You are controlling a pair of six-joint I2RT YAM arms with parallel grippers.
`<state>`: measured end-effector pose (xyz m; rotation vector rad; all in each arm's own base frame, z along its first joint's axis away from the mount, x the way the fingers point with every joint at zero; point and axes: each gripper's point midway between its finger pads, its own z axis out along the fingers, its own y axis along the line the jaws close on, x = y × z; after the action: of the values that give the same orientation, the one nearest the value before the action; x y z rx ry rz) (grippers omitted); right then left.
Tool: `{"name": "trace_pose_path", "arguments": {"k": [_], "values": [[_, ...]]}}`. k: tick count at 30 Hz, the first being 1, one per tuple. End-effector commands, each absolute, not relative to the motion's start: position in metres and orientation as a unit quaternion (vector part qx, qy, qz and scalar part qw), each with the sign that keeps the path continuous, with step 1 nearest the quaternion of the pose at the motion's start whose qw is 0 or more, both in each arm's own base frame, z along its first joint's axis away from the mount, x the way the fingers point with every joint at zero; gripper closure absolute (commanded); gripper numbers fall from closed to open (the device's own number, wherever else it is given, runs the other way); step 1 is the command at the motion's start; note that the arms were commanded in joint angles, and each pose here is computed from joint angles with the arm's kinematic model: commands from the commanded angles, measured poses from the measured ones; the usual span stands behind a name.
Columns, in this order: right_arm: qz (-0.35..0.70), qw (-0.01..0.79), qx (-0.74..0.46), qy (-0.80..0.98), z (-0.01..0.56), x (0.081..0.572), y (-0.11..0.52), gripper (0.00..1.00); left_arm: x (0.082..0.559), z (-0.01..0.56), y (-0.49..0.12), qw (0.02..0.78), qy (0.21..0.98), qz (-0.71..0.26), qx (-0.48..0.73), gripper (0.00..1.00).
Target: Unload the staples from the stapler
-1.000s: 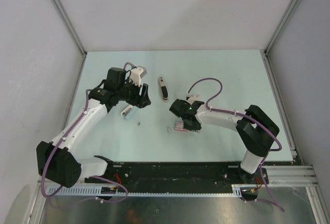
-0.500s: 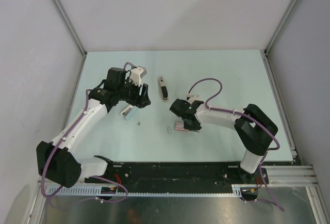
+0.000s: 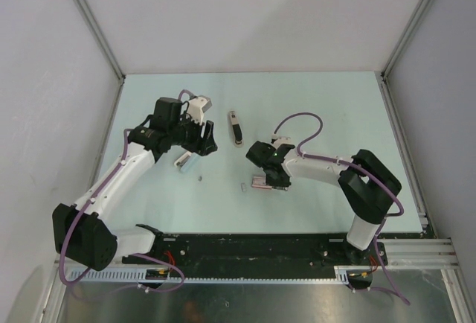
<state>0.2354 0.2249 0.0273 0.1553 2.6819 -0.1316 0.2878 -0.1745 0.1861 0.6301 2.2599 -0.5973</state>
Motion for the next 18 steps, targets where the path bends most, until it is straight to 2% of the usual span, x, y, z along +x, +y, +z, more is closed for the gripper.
{"name": "trace_pose_path", "arguments": {"k": [1,18], "values": [[-0.031,0.241,0.080,0.967,0.0408,0.2391,0.2240,0.65,0.2851,0.1990,-0.1760,0.374,0.858,-0.231,0.266,0.34],[0.002,0.238,0.106,0.965,0.0408,0.2406,0.2212,0.61,0.2836,0.2007,-0.1751,0.377,0.857,-0.231,0.265,0.34]]}}
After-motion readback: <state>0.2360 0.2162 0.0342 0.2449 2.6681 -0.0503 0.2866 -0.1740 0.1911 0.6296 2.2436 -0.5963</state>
